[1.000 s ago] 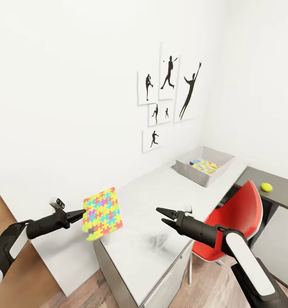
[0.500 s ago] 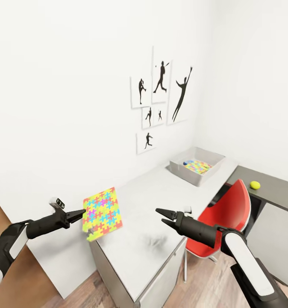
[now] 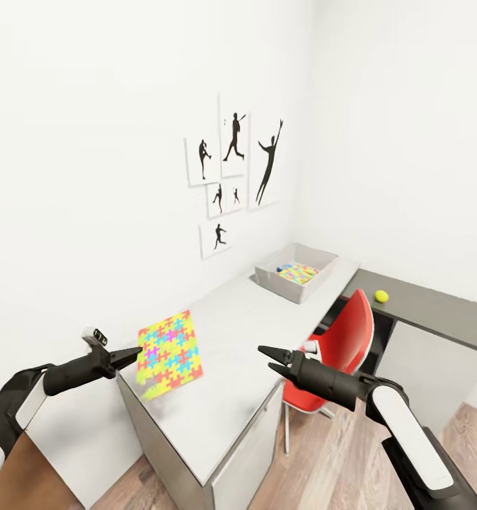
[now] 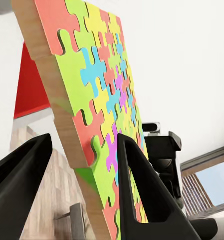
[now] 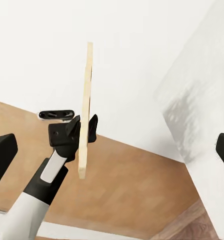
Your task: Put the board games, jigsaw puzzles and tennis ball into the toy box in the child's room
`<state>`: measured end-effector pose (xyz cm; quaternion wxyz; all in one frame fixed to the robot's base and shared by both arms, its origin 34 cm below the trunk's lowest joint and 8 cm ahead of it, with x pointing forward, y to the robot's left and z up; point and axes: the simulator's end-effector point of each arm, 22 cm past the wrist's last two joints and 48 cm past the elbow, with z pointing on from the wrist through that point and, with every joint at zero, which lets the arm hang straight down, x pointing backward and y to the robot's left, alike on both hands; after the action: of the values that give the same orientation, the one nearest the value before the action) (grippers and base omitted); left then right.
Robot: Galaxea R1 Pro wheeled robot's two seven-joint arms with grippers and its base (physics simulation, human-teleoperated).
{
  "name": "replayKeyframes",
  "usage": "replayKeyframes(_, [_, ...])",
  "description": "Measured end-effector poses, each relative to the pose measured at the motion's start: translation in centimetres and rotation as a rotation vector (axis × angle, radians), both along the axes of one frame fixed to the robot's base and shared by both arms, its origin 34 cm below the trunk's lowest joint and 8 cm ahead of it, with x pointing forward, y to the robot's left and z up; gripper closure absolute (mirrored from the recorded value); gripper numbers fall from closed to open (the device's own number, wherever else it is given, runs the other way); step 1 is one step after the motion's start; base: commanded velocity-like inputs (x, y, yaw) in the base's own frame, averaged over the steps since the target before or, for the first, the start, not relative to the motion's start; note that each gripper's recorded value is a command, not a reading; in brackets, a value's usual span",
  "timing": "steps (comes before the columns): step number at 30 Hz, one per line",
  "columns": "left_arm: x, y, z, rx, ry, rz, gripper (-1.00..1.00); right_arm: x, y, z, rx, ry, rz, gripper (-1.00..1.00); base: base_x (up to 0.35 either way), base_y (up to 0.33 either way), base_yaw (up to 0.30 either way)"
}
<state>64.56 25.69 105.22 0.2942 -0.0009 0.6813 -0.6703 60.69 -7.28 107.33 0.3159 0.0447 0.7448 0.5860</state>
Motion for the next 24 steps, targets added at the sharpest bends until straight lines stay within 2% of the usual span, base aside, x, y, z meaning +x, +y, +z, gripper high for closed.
replayKeyframes(4, [-0.1, 0.0, 0.6, 0.001, -0.002, 0.0, 1.0, -0.1, 0.0, 0.6, 0.0, -0.003, 0.001, -1.0, 0.0, 0.0, -0.184])
replayKeyframes(13, [-0.3, -0.1, 1.2, 0.0, -0.005, -0.001, 1.0, -0.2, 0.0, 1.2, 0.0, -0.003, -0.002, -1.0, 0.0, 0.0, -0.048])
replayKeyframes(20, [-0.4, -0.1, 1.7, 0.0, -0.016, -0.002, 1.0, -0.1, -0.2, 1.6, 0.003, -0.014, -0.013, -1.0, 0.0, -0.008, -0.191])
replayKeyframes(24, [-0.4, 0.0, 1.9, -0.001, -0.021, -0.001, 1.0, -0.2, -0.2, 1.8, 0.002, -0.019, -0.013, -1.0, 0.0, -0.19, -0.208])
